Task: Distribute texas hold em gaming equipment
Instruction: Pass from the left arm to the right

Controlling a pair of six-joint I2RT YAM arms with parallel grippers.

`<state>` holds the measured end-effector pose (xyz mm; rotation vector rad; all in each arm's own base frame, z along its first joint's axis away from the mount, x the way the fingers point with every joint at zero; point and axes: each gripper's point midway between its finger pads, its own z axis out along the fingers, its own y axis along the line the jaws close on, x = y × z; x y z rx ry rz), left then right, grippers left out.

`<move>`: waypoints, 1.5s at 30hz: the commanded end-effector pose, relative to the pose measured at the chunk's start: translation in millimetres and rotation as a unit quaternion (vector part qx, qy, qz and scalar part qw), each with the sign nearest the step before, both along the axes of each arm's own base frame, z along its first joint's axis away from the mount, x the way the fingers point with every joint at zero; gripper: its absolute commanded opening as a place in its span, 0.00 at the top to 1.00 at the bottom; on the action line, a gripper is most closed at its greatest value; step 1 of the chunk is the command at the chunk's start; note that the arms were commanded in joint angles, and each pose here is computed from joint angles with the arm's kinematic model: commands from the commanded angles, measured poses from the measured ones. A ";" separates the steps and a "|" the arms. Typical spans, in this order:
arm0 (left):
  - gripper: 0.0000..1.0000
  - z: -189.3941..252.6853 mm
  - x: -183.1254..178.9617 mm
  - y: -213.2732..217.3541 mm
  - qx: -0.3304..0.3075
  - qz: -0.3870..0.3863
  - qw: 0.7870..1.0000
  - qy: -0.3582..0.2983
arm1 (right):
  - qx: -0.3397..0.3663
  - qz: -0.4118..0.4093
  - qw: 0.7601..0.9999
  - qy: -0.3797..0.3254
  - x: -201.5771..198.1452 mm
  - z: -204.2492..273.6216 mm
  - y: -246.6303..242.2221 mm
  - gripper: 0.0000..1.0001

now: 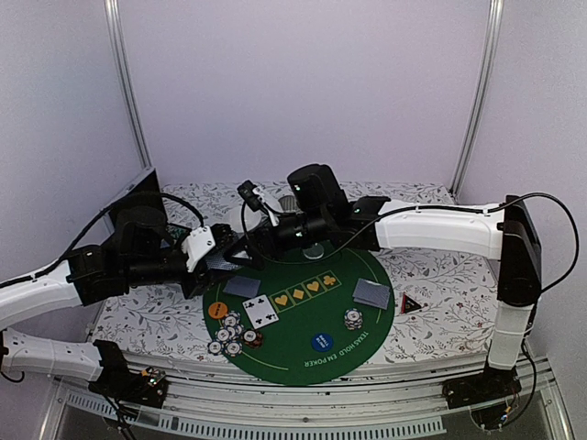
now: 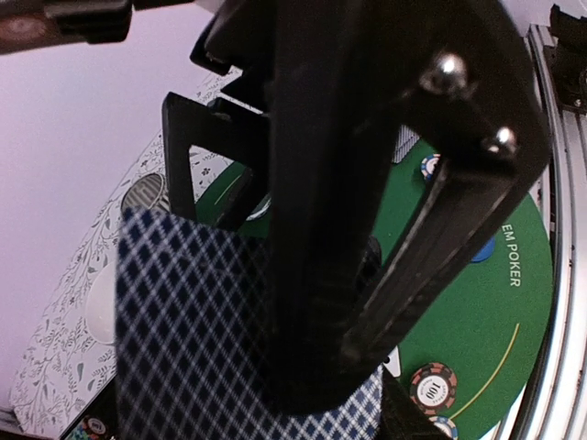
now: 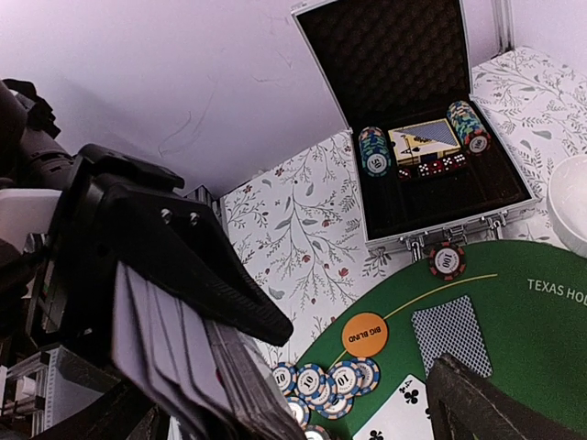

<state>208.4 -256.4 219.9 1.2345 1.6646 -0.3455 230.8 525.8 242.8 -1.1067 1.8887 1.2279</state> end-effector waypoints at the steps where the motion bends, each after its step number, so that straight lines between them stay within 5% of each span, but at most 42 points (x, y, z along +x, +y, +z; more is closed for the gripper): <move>1: 0.54 3.9 -6.3 -3.5 -0.008 -0.016 1.000 -0.008 | 0.005 -0.015 1.000 -0.004 6.8 10.2 5.6 0.03; 7: 0.56 9.4 -9.0 -4.7 -0.022 -0.021 0.999 -0.010 | -0.012 -0.041 0.999 -0.011 14.5 3.7 -6.3 0.15; 10: 0.57 8.6 -7.8 -6.4 -0.021 -0.020 1.000 -0.005 | -0.002 0.014 1.000 0.008 -0.8 1.1 2.6 0.31; 16: 0.57 9.5 -5.9 -6.8 -0.019 -0.020 1.000 -0.012 | 0.015 0.074 0.996 0.044 -18.1 1.1 13.0 0.40; 24: 0.56 10.3 -4.1 -5.1 -0.018 -0.015 1.000 -0.020 | 0.019 0.100 0.992 0.074 -26.7 -0.9 14.9 0.82; 27: 0.36 6.0 -5.8 -5.6 -0.014 -0.020 1.000 -0.018 | 0.019 0.095 0.992 0.077 -25.2 0.0 11.8 0.96; 32: 0.24 -0.6 -2.9 -3.5 0.000 -0.013 1.000 -0.020 | 0.023 0.108 0.990 0.089 -32.4 2.9 8.8 0.98; 45: 0.38 -11.4 7.4 -1.0 0.027 0.011 0.999 -0.022 | 0.031 0.110 0.988 0.104 -38.6 6.7 4.0 0.98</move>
